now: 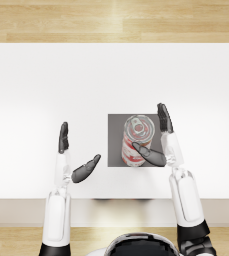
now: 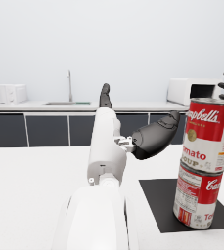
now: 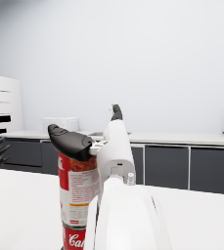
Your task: Pick up the red can on the left and place it in the middle, then pick up the red can on the right and place it on top of the can in the middle
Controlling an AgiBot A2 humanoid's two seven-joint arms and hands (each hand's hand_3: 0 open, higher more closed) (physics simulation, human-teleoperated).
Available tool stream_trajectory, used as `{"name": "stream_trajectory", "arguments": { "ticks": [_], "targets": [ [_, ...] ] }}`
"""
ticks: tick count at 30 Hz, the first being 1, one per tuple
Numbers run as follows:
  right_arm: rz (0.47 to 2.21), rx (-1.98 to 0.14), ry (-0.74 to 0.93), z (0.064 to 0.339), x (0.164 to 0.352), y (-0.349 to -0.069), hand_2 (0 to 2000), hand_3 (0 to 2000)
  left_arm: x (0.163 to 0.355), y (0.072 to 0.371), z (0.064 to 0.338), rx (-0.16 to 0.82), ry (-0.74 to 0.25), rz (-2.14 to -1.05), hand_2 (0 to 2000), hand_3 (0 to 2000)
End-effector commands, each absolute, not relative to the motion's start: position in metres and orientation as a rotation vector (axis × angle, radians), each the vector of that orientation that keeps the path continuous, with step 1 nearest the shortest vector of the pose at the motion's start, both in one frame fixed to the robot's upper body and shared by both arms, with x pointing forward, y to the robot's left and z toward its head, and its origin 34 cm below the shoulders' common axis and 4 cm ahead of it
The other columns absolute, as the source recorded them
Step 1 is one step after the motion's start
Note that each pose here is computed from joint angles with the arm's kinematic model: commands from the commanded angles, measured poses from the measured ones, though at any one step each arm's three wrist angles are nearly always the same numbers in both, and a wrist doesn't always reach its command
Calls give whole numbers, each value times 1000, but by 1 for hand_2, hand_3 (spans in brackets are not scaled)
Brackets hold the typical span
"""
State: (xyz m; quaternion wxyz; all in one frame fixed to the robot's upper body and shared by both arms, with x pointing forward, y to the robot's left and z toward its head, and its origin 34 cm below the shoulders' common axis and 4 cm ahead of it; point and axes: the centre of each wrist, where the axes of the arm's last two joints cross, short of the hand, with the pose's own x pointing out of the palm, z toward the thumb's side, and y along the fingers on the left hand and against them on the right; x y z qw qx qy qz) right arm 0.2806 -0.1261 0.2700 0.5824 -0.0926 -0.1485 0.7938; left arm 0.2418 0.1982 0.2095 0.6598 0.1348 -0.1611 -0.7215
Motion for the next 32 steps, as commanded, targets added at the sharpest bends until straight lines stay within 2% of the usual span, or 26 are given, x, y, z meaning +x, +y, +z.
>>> {"name": "stream_trajectory", "arguments": {
  "ticks": [1, 4, 9, 14, 16, 17, 32],
  "targets": [
    [1815, -275, -436, 292, 273, -135, 0, 0, 242, 195, 224, 346, -413, -1634, 0, 0],
    [1747, -298, -492, 303, 268, -152, 0, 0, 242, 198, 242, 399, -473, -1608, 0, 0],
    [1554, -437, -691, 307, 263, -188, 0, 0, 239, 208, 270, 488, -556, -1549, 0, 0],
    [1438, -453, -721, 303, 261, -214, 0, 0, 238, 225, 273, 497, -559, -1480, 0, 0],
    [1435, -440, -712, 298, 262, -215, 0, 0, 239, 232, 271, 489, -552, -1452, 0, 0],
    [1463, -442, -711, 298, 262, -208, 0, 0, 239, 223, 268, 478, -546, -1488, 0, 0],
    [1435, -433, -706, 294, 262, -215, 0, 0, 238, 231, 268, 478, -545, -1454, 0, 0]
  ]
}}
